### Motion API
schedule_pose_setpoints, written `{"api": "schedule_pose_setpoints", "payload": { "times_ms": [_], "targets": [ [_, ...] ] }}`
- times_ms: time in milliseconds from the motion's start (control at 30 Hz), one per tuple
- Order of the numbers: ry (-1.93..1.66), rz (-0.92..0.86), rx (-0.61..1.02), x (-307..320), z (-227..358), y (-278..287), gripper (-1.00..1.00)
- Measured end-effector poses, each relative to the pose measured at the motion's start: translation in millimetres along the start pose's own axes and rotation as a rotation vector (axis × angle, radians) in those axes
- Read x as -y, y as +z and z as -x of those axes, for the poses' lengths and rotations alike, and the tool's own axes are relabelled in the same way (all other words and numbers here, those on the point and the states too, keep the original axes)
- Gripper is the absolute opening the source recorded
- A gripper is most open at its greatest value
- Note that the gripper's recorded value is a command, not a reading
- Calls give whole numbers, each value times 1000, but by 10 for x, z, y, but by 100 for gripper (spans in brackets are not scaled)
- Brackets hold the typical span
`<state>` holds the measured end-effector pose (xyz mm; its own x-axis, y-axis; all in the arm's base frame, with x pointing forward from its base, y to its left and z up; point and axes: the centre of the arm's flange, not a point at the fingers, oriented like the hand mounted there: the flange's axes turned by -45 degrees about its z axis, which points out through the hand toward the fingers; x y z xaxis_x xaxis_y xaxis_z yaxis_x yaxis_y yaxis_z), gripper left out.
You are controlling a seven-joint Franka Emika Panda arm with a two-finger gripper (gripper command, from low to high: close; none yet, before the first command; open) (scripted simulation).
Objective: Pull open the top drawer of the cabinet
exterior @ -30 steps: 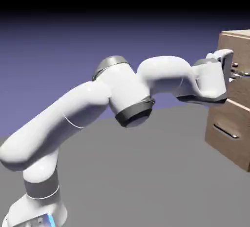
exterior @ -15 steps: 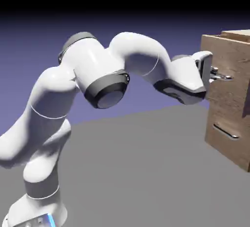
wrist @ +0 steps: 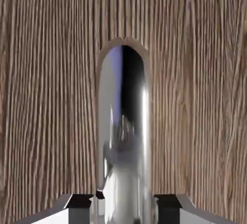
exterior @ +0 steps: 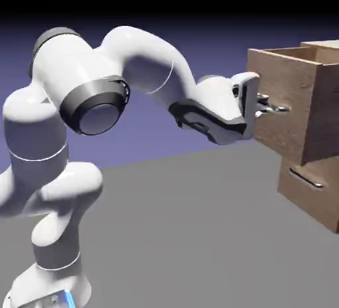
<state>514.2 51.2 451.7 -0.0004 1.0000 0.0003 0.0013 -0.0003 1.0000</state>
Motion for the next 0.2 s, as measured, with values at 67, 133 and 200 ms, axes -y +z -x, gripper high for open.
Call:
{"api": "schedule_pose_setpoints", "payload": {
  "times_ms": [67,133,200],
  "targets": [
    [0,0,0,0,0,-176,-100],
    [0,0,0,0,0,-291,100],
    [0,1,0,0,0,-290,100]
  ]
}}
